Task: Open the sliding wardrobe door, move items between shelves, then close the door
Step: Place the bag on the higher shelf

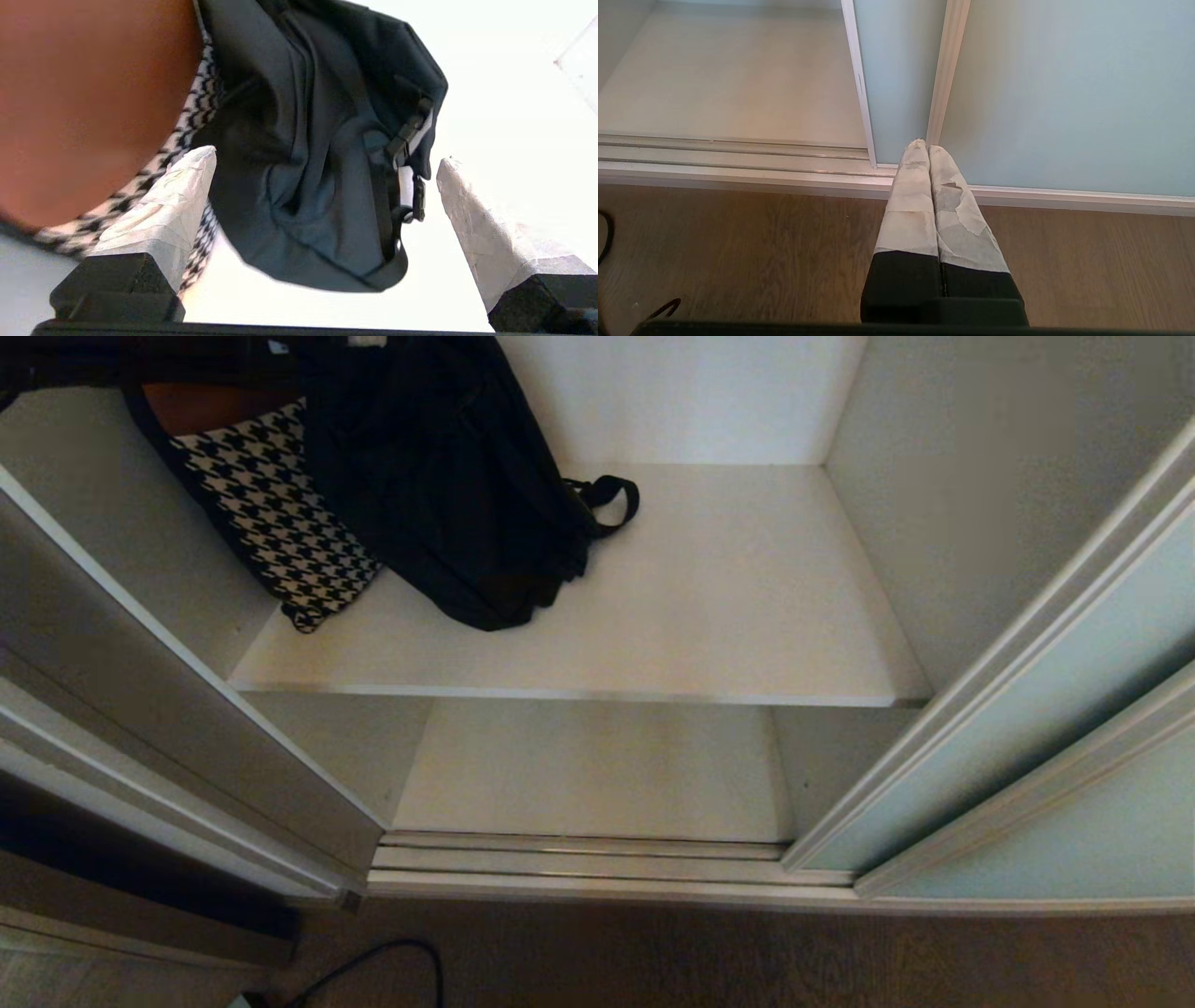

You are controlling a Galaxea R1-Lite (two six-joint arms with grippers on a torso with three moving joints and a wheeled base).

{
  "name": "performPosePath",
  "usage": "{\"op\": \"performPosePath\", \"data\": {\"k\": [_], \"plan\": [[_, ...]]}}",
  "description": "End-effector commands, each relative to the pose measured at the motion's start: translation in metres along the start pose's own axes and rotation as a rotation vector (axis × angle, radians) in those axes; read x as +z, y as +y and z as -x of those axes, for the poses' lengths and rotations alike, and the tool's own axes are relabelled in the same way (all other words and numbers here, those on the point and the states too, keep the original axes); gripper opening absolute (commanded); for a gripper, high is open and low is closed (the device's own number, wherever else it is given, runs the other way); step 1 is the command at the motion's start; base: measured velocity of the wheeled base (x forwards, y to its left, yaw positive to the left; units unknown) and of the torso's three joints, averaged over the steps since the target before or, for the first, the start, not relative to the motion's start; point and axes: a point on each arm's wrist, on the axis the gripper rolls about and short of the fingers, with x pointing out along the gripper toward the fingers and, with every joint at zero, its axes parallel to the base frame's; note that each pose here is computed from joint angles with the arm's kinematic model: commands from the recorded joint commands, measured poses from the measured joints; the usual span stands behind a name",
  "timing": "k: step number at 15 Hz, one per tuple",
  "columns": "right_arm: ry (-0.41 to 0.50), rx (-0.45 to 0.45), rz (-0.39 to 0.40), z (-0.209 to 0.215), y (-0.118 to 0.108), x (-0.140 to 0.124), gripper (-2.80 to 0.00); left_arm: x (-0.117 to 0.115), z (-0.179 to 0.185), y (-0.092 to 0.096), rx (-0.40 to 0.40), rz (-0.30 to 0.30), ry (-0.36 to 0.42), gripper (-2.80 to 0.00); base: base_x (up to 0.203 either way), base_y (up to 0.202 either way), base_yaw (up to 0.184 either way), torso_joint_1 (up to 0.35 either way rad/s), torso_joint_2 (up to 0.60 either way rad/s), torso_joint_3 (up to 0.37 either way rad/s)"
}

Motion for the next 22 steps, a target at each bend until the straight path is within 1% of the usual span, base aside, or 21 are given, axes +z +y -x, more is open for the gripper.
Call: {"op": "performPosePath", "data": {"k": [1, 3, 4, 5, 8, 10, 11, 12, 15, 18, 19, 20, 22], "plan": [[0.002, 0.000, 0.000, 0.000, 0.000, 0.000, -2.80, 0.017, 0.027, 0.004, 0.004, 0.005, -0.048, 0.00, 0.000, 0.000, 0.000, 0.000, 0.00, 0.000], [0.002, 0.000, 0.000, 0.000, 0.000, 0.000, -2.80, 0.021, 0.040, 0.005, 0.004, 0.005, -0.019, 0.00, 0.000, 0.000, 0.000, 0.000, 0.00, 0.000], [0.002, 0.000, 0.000, 0.000, 0.000, 0.000, -2.80, 0.024, 0.048, 0.006, 0.002, 0.007, -0.014, -2.80, 0.000, 0.000, 0.000, 0.000, 0.00, 0.000], [0.002, 0.000, 0.000, 0.000, 0.000, 0.000, -2.80, 0.027, 0.056, 0.007, 0.000, 0.020, -0.011, -2.80, 0.000, 0.000, 0.000, 0.000, 0.00, 0.000], [0.002, 0.000, 0.000, 0.000, 0.000, 0.000, -2.80, 0.036, 0.088, 0.010, -0.009, 0.019, -0.031, -2.80, 0.000, 0.000, 0.000, 0.000, 0.00, 0.000], [0.000, 0.000, 0.000, 0.000, 0.000, 0.000, -2.80, 0.043, 0.109, 0.011, -0.063, 0.016, -0.059, -2.80, 0.000, 0.000, 0.000, 0.000, 0.00, 0.000], [0.001, 0.000, 0.000, 0.000, 0.000, 0.000, -2.80, 0.046, 0.118, 0.012, -0.078, 0.011, -0.063, -2.80, 0.000, 0.000, 0.000, 0.000, 0.00, 0.000], [0.000, 0.000, 0.000, 0.000, 0.000, 0.000, -2.80, 0.046, 0.128, 0.013, -0.074, 0.007, -0.050, -2.80, 0.000, 0.000, 0.000, 0.000, 0.00, 0.000], [0.000, 0.000, 0.000, 0.000, 0.000, 0.000, -2.80, 0.035, 0.158, 0.022, -0.015, -0.008, 0.047, -2.80, 0.000, 0.000, 0.000, 0.000, 0.00, 0.000], [0.002, 0.000, 0.000, 0.000, 0.000, 0.000, -2.80, 0.027, 0.192, 0.029, 0.081, -0.013, 0.056, -2.80, 0.000, 0.000, 0.000, 0.000, 0.00, 0.000], [0.002, 0.000, 0.000, 0.000, 0.000, 0.000, -2.80, 0.023, 0.204, 0.029, 0.102, -0.012, 0.054, -2.80, 0.000, 0.000, 0.000, 0.000, 0.00, 0.000], [0.000, 0.000, 0.000, 0.000, 0.000, 0.000, -2.80, 0.018, 0.218, 0.028, 0.115, -0.016, 0.051, -2.80, 0.000, 0.000, 0.000, 0.000, 0.00, 0.000], [0.002, 0.000, 0.000, 0.000, 0.000, 0.000, -2.80, 0.015, 0.248, 0.025, 0.121, -0.018, 0.012, -2.80, -0.030, 0.000, 0.004, 0.001, 0.00, 0.001]]}}
